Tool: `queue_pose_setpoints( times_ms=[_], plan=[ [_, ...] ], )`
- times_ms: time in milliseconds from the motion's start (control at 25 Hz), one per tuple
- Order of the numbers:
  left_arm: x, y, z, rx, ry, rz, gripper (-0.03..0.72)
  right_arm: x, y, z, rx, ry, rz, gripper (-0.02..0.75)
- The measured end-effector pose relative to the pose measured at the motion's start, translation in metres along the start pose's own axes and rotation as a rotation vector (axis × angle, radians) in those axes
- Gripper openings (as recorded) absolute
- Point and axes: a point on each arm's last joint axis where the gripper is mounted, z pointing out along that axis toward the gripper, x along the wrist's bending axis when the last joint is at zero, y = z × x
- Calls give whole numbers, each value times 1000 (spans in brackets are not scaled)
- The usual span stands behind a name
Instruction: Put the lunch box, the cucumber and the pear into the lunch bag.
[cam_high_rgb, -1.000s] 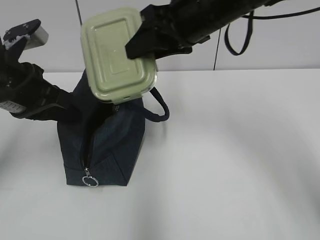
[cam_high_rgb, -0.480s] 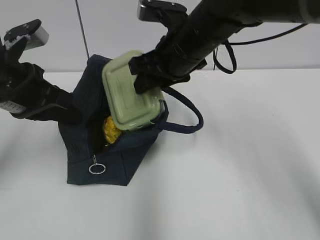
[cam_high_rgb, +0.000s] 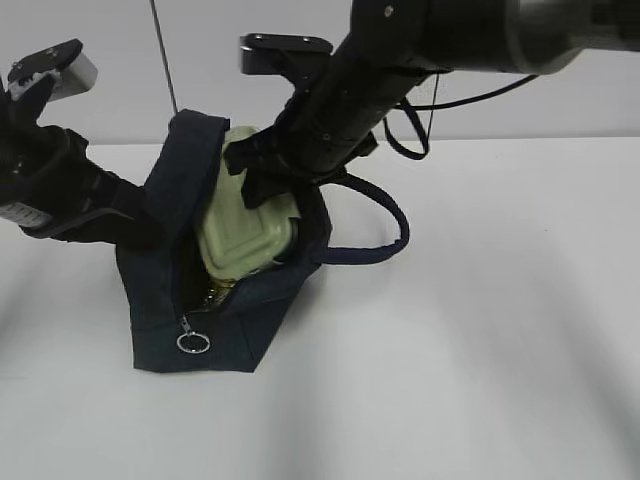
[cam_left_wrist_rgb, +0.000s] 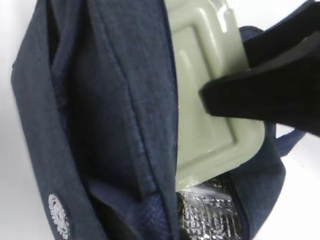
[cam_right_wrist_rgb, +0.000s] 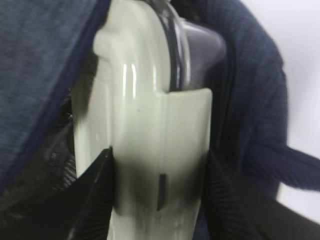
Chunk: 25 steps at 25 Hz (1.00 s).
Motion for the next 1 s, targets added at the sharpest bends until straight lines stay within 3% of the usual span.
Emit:
queue_pose_setpoints(
  times_ms=[200,360,600,800,1000],
  plan=[
    [0,0,0,3,1,2,1,35,9,18,20,47,-77,371],
    [0,-1,0,9,1,6,1,45,10,28,71,60,-109,426],
    [0,-1,0,9,1,6,1,47,19,14,103,15,-185,521],
    [0,-1,0,9,2,7,1,54,42,-24,16,-17,-217,531],
    [0,-1,0,13,0,8,1,34,53,-48,-19,-88,-155,531]
  ],
)
